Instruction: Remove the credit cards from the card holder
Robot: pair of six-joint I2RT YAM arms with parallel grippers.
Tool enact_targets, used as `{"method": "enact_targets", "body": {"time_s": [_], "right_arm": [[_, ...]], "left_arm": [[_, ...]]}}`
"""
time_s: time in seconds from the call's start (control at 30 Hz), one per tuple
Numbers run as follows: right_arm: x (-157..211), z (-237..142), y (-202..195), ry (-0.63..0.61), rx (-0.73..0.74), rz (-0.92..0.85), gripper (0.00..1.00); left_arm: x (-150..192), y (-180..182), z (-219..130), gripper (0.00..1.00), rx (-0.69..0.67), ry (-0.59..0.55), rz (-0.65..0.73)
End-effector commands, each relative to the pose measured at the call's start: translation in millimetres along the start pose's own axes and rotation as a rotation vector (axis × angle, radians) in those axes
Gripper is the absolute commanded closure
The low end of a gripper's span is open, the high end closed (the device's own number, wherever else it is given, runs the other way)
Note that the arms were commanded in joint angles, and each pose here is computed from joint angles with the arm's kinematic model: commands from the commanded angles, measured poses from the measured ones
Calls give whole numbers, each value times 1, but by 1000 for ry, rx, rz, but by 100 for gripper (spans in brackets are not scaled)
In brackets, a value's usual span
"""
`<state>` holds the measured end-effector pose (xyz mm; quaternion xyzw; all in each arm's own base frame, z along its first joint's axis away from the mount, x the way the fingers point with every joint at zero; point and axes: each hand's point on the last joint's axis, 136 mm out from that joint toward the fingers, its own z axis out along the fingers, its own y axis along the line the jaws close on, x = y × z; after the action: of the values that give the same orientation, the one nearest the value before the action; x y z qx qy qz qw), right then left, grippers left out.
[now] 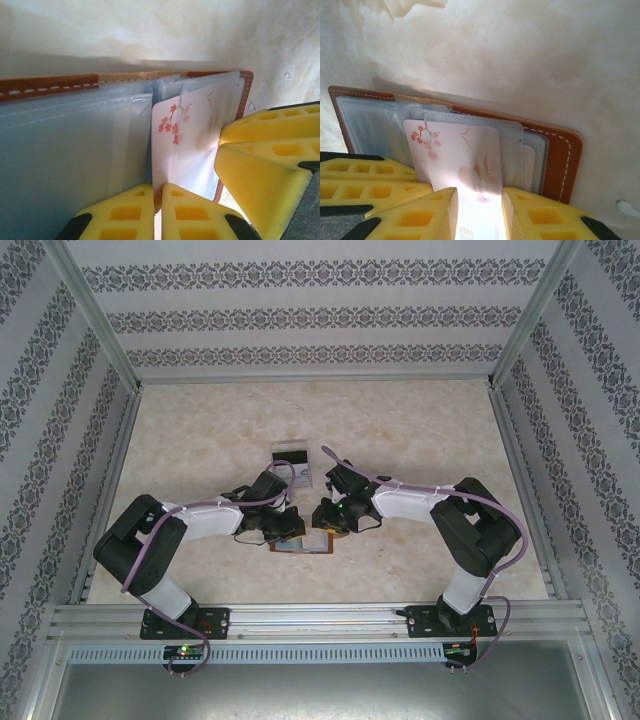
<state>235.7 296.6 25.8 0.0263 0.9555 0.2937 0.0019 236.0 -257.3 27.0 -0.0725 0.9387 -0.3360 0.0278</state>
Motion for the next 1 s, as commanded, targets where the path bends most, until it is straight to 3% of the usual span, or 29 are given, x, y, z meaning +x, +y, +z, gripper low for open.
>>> {"method": "enact_targets", "body": {"time_s": [0.0, 0.6, 0.97], "right_arm": [[11, 3, -23, 13, 77, 22, 69], [10, 3, -24, 18, 87, 16, 69], [10, 2, -21, 15, 78, 14, 69]], "left_arm": [[-3, 3, -11, 93, -32, -23, 28], [-5, 19, -50, 96, -220, -4, 117], [-2, 4, -38, 91, -154, 50, 115]]}}
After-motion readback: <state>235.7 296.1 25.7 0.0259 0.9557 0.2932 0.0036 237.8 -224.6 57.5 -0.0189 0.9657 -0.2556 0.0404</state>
